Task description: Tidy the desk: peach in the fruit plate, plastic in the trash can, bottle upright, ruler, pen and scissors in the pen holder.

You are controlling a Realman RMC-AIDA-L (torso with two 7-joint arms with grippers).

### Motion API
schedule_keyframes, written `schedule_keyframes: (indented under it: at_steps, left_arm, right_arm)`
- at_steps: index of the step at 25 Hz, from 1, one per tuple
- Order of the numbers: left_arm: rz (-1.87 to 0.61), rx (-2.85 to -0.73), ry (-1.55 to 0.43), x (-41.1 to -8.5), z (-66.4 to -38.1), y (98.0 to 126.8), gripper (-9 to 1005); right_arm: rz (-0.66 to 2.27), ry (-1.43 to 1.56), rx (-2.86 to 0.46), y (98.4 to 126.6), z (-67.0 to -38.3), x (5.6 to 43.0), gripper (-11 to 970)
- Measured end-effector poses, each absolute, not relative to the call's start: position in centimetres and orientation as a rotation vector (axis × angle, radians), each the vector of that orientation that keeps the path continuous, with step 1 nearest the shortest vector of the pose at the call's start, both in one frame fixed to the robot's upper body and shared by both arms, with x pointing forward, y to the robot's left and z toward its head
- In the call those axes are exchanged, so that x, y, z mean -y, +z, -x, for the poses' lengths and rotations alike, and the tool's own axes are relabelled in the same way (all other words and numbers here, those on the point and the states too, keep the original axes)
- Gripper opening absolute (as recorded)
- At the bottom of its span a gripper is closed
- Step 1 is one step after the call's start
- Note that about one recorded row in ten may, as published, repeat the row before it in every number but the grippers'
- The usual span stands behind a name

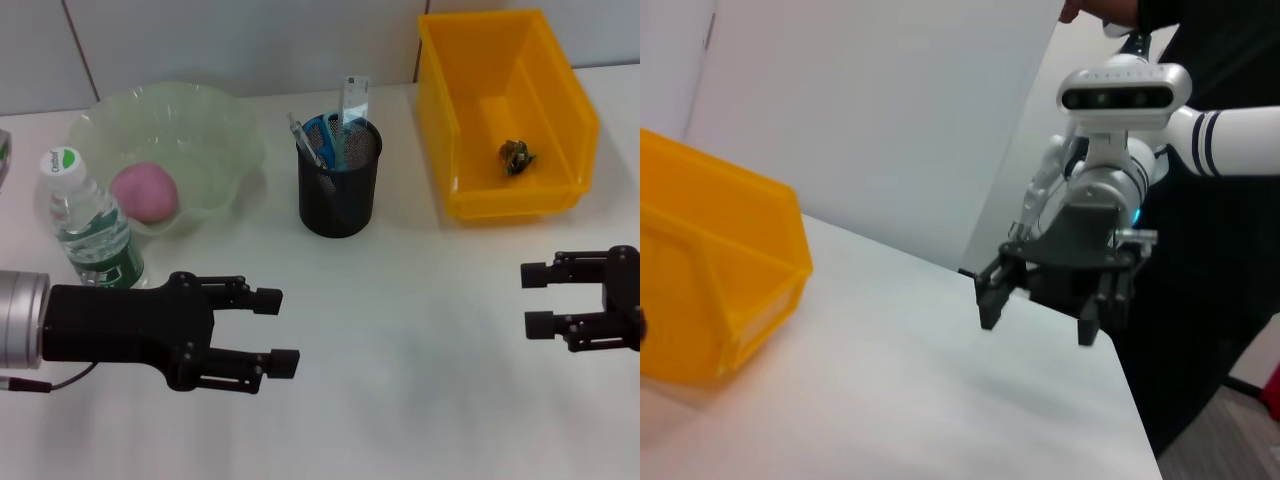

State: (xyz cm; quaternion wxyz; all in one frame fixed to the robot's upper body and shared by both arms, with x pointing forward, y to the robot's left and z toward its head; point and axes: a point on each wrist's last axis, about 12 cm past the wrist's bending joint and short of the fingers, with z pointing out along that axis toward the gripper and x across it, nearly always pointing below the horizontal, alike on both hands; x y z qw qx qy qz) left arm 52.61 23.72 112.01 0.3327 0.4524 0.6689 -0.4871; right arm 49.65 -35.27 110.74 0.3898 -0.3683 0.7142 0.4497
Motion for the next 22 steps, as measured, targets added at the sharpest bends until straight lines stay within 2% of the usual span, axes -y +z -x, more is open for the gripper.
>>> schedule_keyframes:
  at_steps: [22]
  left_arm:
    - [-1.178,-1.742,-1.266,-24.2,-52.8,112.4,799]
  right_arm:
    - [1.019,1.233,-1.786,110.1,-50.5,31.9,723]
